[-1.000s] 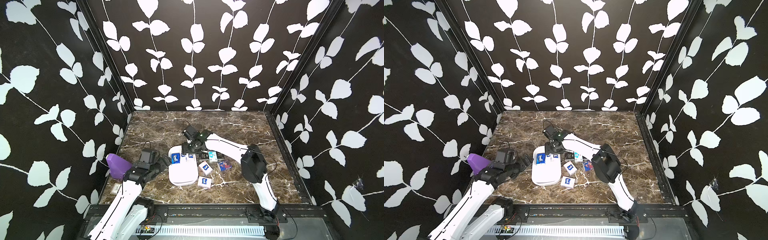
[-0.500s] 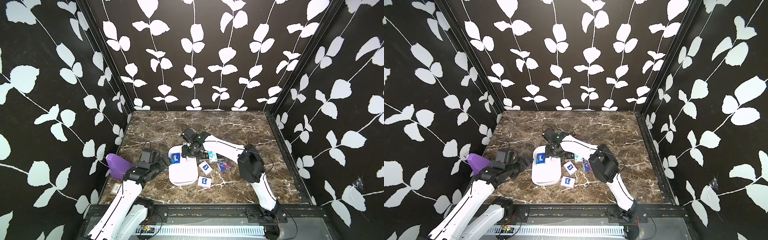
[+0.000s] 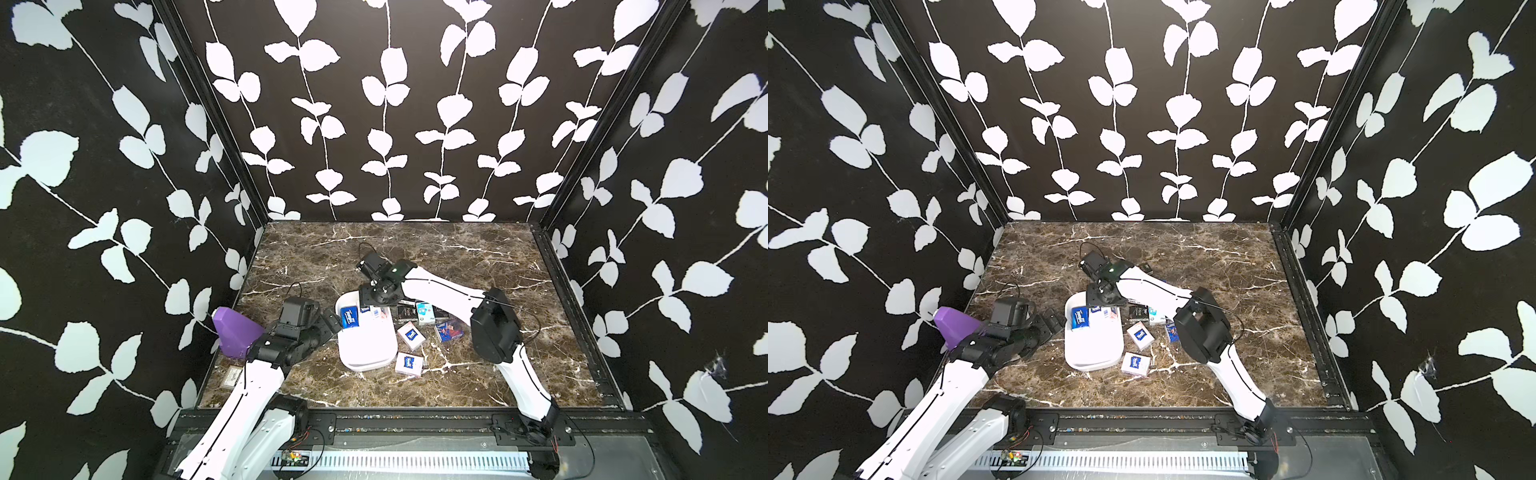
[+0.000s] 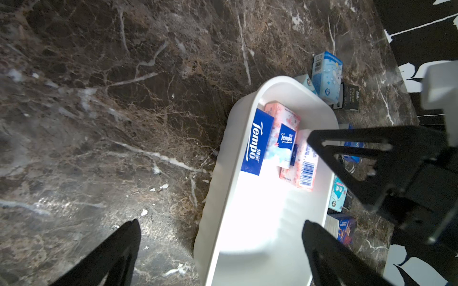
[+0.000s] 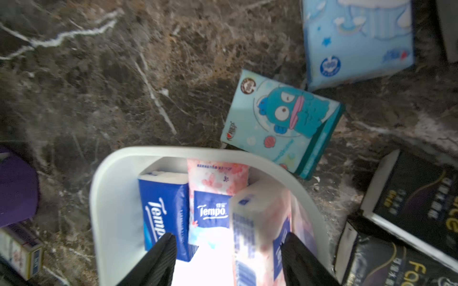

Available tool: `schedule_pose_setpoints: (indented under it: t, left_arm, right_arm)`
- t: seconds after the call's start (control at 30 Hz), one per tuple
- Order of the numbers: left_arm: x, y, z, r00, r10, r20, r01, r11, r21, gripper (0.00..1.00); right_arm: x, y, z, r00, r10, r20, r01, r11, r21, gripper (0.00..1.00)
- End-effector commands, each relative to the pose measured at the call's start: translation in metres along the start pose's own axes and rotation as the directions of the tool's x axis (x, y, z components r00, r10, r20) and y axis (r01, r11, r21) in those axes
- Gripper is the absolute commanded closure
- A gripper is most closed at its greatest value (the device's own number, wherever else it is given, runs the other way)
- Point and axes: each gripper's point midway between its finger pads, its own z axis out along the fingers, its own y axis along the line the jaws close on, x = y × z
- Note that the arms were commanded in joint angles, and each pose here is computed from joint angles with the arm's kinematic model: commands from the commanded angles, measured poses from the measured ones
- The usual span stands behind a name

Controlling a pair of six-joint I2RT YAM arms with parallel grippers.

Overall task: Put the pocket tissues into the storage box
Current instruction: Place the pocket tissues in the storage box, then pick up the pocket tissues from the center of the board.

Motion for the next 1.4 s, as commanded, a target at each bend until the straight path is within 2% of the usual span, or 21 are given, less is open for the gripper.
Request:
schedule_pose_setpoints:
  t: [0.0,0.13,0.3,0.43,0.53,0.77,0.83,0.9,1.0,1.1,1.2,1.37]
  left_arm:
    - [-0.005,-0.003,-0.004,1.0,0.012,0.01,-0.012,1.0,0.002,0.01]
    - [-0.005,-0.008,-0.001,1.0,0.027,-0.006,-0.027,1.0,0.007,0.01]
    - [-0.004,-0.016,0.005,0.999,0.034,-0.037,-0.033,0.999,0.027,0.01]
    - [-0.005,-0.021,0.009,0.997,0.041,-0.058,-0.039,0.999,0.033,0.01]
    - [-0.005,-0.025,0.012,0.997,0.046,-0.067,-0.043,0.998,0.042,0.01]
    - [-0.003,-0.029,0.016,0.996,0.046,-0.076,-0.042,0.998,0.05,0.01]
    - [-0.003,-0.027,0.017,0.996,0.046,-0.076,-0.043,0.998,0.048,0.01]
    - [-0.001,-0.026,0.018,0.996,0.044,-0.078,-0.04,0.998,0.046,0.01]
    - [0.001,-0.024,0.019,0.996,0.039,-0.078,-0.036,0.998,0.047,0.02]
    - [0.002,-0.022,0.018,0.997,0.034,-0.072,-0.031,0.998,0.048,0.01]
    - [0.003,-0.017,0.017,0.998,0.027,-0.059,-0.025,0.999,0.044,0.01]
    - [0.008,-0.008,0.015,0.998,0.017,-0.052,-0.015,0.999,0.031,0.01]
  right_arm:
    - [-0.021,0.011,-0.055,0.99,-0.054,0.133,0.059,0.997,-0.04,0.3]
    - [-0.011,-0.016,-0.08,0.988,-0.079,0.133,0.077,0.997,0.017,0.28]
    - [0.02,-0.084,-0.096,0.999,-0.01,0.053,0.003,0.99,0.138,0.24]
    - [0.053,-0.148,-0.101,0.989,0.147,0.021,-0.147,0.961,0.233,0.21]
    - [0.082,-0.184,-0.092,0.947,0.32,0.016,-0.315,0.921,0.23,0.2]
    - [0.101,-0.214,-0.099,0.792,0.593,0.144,-0.609,0.78,0.14,0.22]
    - [0.102,-0.216,-0.093,0.725,0.672,0.15,-0.687,0.72,0.097,0.23]
    - [0.102,-0.216,-0.082,0.63,0.763,0.142,-0.774,0.631,0.043,0.24]
    - [0.102,-0.216,-0.068,0.524,0.841,0.136,-0.85,0.527,0.017,0.25]
    - [0.096,-0.217,-0.062,0.456,0.878,0.147,-0.888,0.46,0.004,0.26]
    - [0.091,-0.22,-0.06,0.409,0.895,0.177,-0.91,0.415,0.005,0.27]
    - [0.105,-0.227,-0.048,0.331,0.93,0.16,-0.943,0.331,0.031,0.29]
